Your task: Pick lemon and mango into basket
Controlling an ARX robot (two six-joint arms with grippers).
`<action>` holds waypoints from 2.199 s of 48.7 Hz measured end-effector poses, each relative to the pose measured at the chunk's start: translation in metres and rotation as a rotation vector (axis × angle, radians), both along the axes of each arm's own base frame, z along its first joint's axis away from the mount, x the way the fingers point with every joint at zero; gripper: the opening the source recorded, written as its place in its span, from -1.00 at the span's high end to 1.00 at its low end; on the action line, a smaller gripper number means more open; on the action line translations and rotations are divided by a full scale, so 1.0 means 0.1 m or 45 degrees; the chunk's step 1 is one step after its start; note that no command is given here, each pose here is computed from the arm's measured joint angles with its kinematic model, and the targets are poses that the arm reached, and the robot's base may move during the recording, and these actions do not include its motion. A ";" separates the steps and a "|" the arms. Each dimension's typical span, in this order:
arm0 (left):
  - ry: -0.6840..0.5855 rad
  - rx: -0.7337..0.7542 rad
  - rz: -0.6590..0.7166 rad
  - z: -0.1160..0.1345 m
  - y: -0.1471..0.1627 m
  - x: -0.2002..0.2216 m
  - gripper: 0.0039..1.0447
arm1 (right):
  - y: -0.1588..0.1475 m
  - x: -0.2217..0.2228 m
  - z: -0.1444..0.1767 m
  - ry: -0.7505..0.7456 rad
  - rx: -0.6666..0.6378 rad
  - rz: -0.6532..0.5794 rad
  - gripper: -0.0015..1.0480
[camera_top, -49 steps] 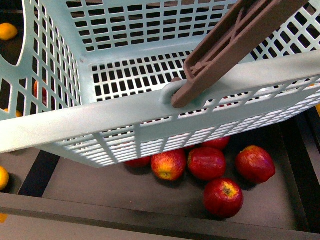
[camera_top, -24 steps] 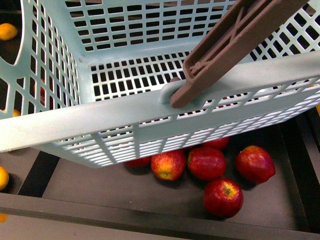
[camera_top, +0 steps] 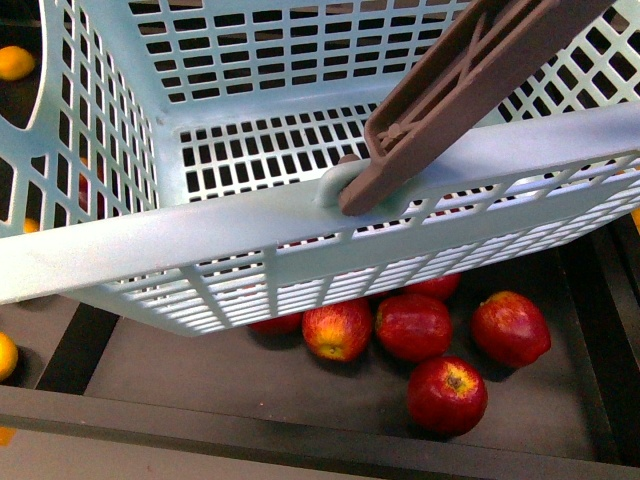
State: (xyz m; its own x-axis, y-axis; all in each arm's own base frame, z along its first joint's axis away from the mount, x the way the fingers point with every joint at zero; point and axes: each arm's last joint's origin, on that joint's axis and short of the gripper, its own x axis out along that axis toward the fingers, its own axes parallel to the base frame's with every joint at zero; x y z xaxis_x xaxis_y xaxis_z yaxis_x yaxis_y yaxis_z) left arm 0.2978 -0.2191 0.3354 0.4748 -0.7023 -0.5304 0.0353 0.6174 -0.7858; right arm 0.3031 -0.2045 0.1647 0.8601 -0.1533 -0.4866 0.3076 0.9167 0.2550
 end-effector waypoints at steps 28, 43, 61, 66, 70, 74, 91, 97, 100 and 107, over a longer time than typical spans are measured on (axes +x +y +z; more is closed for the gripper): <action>0.000 0.000 0.000 0.00 0.00 0.00 0.90 | 1.61 -0.54 1.16 -0.370 0.026 0.293 -0.20; 0.000 -0.001 -0.001 0.00 0.00 0.00 0.90 | 2.54 -0.39 1.05 -0.335 0.063 0.515 -0.19; -0.002 0.008 0.001 -0.01 0.00 0.01 0.90 | 2.54 -0.32 1.00 -0.314 0.015 0.363 -0.83; 0.000 0.006 0.001 -0.01 0.00 0.01 0.90 | 2.37 -0.42 1.09 -0.337 -0.032 0.210 -0.83; -0.002 0.009 0.004 -0.01 0.00 0.01 0.90 | 2.17 -0.58 1.15 -0.400 -0.082 0.113 -0.78; -0.002 0.009 0.005 -0.01 0.00 0.01 0.90 | 2.05 -0.75 1.13 -0.612 -0.230 0.231 -0.49; -0.001 0.010 0.001 -0.02 -0.01 0.01 0.90 | 2.05 -1.23 0.52 -0.602 -0.406 0.313 0.78; 0.000 0.008 0.000 -0.02 -0.01 0.01 0.90 | 2.05 -1.32 0.42 -0.596 -0.416 0.316 0.96; 0.000 0.008 -0.001 -0.02 -0.01 0.01 0.90 | 2.05 -1.37 0.38 -0.598 -0.416 0.315 0.96; 0.000 0.008 -0.001 -0.02 -0.01 0.01 0.90 | 2.05 -1.46 0.31 -0.601 -0.416 0.315 0.96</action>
